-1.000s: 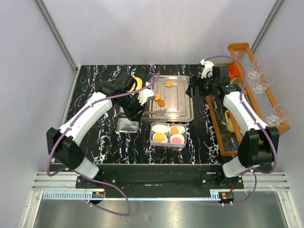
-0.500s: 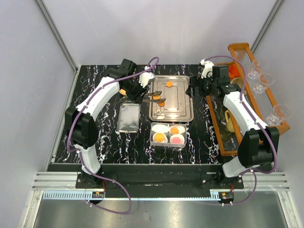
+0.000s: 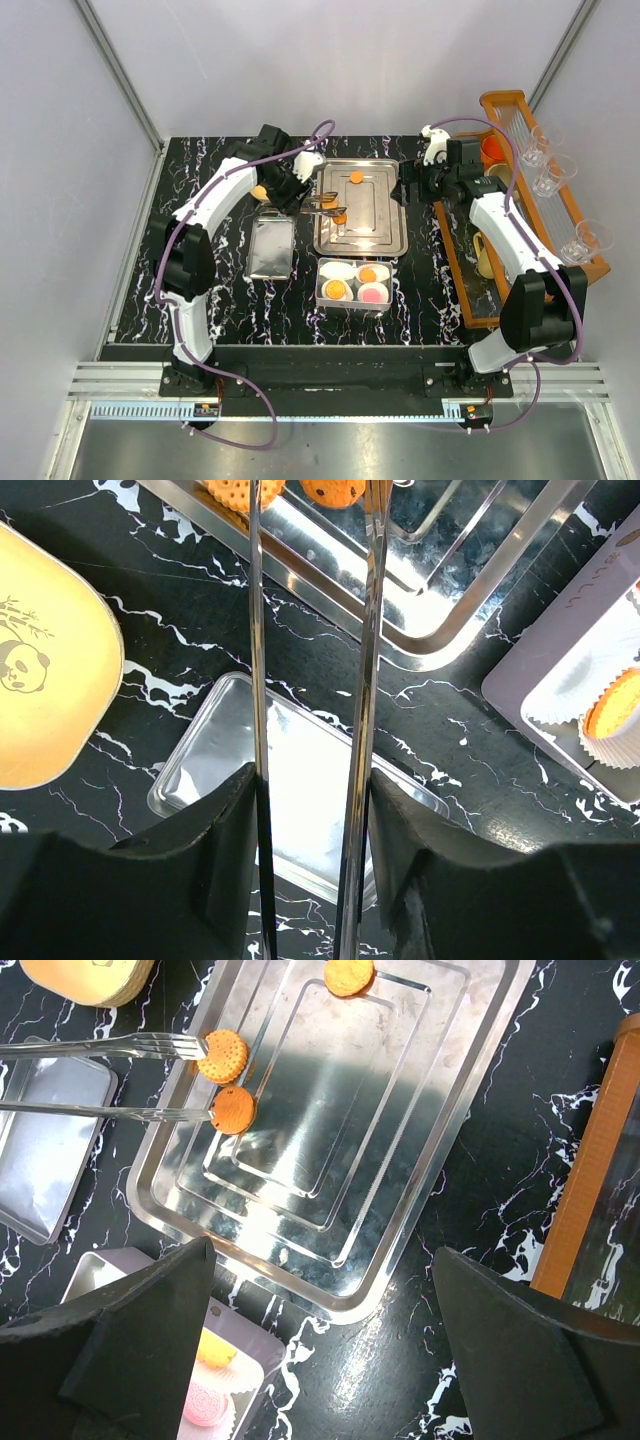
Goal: Pack the cookies
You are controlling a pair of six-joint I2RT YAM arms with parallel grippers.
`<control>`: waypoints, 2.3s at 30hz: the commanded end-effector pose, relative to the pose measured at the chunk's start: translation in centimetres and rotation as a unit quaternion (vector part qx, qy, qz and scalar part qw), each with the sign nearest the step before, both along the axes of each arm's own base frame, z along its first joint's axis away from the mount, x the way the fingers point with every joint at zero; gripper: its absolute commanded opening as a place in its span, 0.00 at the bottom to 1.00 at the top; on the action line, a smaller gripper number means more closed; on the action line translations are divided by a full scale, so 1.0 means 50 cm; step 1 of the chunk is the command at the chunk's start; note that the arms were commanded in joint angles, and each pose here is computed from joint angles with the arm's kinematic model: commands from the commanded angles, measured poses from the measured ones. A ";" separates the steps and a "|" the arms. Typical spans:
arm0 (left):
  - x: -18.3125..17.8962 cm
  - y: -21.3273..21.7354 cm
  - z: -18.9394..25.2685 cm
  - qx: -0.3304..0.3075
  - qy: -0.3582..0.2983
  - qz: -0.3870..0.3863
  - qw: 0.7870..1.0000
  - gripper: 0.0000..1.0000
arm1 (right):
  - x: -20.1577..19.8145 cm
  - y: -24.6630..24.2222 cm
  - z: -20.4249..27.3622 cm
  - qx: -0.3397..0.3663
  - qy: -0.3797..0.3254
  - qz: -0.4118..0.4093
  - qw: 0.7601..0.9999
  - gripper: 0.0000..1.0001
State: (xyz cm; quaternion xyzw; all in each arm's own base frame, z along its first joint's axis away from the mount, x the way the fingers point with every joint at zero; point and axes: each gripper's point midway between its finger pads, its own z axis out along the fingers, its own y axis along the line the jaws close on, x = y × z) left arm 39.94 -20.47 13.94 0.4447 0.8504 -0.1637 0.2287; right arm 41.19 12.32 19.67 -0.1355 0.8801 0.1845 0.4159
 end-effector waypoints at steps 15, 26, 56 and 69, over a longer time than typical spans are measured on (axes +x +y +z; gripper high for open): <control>0.059 0.016 0.000 -0.018 -0.032 0.017 0.999 0.47 | 0.021 -0.003 0.013 0.001 -0.017 -0.003 1.000 1.00; 0.059 0.024 -0.031 -0.018 -0.008 0.021 1.000 0.49 | 0.023 -0.004 0.012 -0.001 -0.017 -0.003 1.000 1.00; 0.108 0.025 -0.042 -0.026 -0.006 0.049 0.998 0.49 | 0.025 -0.003 0.005 -0.002 -0.013 -0.003 1.000 1.00; 0.081 0.023 -0.018 -0.062 -0.003 0.048 0.997 0.49 | 0.023 0.001 -0.004 0.001 -0.006 0.000 1.000 1.00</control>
